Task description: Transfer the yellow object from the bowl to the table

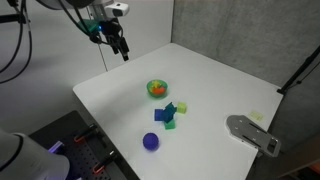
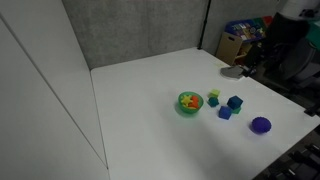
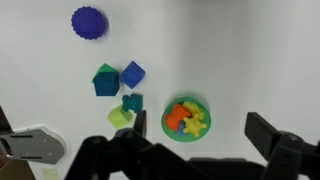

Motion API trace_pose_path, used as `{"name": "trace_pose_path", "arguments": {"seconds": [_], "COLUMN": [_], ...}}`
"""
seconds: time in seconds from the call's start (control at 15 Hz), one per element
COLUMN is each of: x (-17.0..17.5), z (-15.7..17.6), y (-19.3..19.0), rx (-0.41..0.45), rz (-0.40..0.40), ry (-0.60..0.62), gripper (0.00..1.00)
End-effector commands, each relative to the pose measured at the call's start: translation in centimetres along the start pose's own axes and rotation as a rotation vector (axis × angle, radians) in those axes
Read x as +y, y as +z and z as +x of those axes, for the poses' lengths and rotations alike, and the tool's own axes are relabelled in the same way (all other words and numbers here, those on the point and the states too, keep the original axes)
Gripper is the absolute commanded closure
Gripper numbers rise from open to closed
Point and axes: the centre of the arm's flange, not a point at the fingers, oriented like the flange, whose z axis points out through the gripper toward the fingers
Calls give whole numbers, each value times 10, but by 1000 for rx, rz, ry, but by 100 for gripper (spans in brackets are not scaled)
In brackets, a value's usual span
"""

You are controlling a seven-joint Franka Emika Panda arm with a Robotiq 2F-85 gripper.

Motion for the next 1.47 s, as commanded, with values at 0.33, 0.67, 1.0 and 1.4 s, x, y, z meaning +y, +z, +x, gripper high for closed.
{"name": "trace_pose_path", "arguments": {"seconds": [0.33,0.67,1.0,1.4], "x": [-31,-47,-70,-71], "z": [106,144,187,232], "y": [80,143,199,245], "rx": [-4,14,-29,-85], "rz": [109,122,119,74], "ry": [-77,-88,-71,-39], "gripper": [0,0,0,0]}}
